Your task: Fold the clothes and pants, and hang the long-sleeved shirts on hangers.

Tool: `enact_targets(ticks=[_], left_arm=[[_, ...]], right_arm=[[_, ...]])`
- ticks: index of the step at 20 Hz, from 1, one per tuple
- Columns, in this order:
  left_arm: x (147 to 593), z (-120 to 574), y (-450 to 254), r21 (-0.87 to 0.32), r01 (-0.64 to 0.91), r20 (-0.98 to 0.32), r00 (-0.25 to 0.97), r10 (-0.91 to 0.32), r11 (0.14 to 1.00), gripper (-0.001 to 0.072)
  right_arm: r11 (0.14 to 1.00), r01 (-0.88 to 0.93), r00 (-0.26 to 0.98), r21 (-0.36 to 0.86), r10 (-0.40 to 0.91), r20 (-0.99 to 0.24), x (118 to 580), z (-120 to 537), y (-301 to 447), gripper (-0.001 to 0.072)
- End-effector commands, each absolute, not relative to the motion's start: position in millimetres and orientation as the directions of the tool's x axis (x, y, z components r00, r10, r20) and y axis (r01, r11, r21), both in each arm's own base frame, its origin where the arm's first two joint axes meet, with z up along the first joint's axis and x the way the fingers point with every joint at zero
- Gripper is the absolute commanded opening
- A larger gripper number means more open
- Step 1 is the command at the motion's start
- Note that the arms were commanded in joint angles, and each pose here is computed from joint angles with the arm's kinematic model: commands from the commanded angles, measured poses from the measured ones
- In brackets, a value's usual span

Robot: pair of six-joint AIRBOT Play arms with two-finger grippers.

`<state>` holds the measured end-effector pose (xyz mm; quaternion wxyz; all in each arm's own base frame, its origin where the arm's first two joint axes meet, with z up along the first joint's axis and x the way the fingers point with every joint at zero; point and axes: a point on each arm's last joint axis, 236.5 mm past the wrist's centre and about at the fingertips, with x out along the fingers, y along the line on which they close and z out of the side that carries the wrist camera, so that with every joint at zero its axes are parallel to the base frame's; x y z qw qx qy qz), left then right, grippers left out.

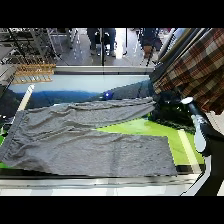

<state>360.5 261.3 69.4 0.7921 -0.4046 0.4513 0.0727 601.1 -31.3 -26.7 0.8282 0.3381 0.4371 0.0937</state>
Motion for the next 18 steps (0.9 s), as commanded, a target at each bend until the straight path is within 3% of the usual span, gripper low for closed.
enact_targets(ticks=[1, 3, 5, 9, 11, 13, 14, 15, 16, 18], left_arm=[[357, 70, 252, -0.588, -0.471, -0.773, 0.567, -0.285, 0.657, 0.0503], [358, 69, 249, -0.586, -0.469, -0.776, 0.559, -0.292, 0.661, 0.0504], [352, 59, 248, -0.555, -0.487, -0.804, 0.521, -0.286, 0.675, 0.0505], [309, 9, 244, -0.423, -0.568, -0.903, 0.322, -0.283, 0.706, 0.0512], [288, -14, 246, -0.372, -0.611, -0.928, 0.248, -0.277, 0.699, 0.0512], [265, -31, 252, -0.316, -0.652, -0.948, 0.18, -0.264, 0.689, 0.0511], [258, -35, 255, -0.309, -0.674, -0.949, 0.175, -0.262, 0.671, 0.0512], [253, -36, 257, -0.312, -0.689, -0.948, 0.177, -0.265, 0.655, 0.0511], [249, -37, 261, -0.311, -0.708, -0.948, 0.182, -0.262, 0.634, 0.0512], [242, -37, 272, -0.308, -0.737, -0.95, 0.198, -0.242, 0.602, 0.0512]], right_arm=[[0.889, 0.002, 0.579, 0.458, 0.372, -0.725, 578, 67, -41, 0.0025], [0.934, 0.041, 0.504, 0.356, 0.288, -0.814, 538, 86, -59, 0.0025], [0.931, 0.14, 0.301, 0.338, 0.286, -0.91, 489, 58, -67, 0.0026], [0.937, 0.213, 0.007, 0.276, 0.281, -0.96, 424, -13, -71, 0.0029], [0.943, 0.224, -0.143, 0.248, 0.283, -0.948, 385, -42, -71, 0.0226], [0.947, 0.25, -0.27, 0.204, 0.27, -0.924, 344, -62, -75, 0.0231], [0.939, 0.265, -0.293, 0.218, 0.294, -0.91, 328, -65, -73, 0.0317], [0.933, 0.276, -0.296, 0.23, 0.31, -0.903, 315, -65, -71, 0.059], [0.926, 0.291, -0.277, 0.242, 0.323, -0.905, 303, -62, -70, 0.0653], [0.891, 0.353, -0.175, 0.286, 0.363, -0.915, 283, -53, -65, 0.0638]])
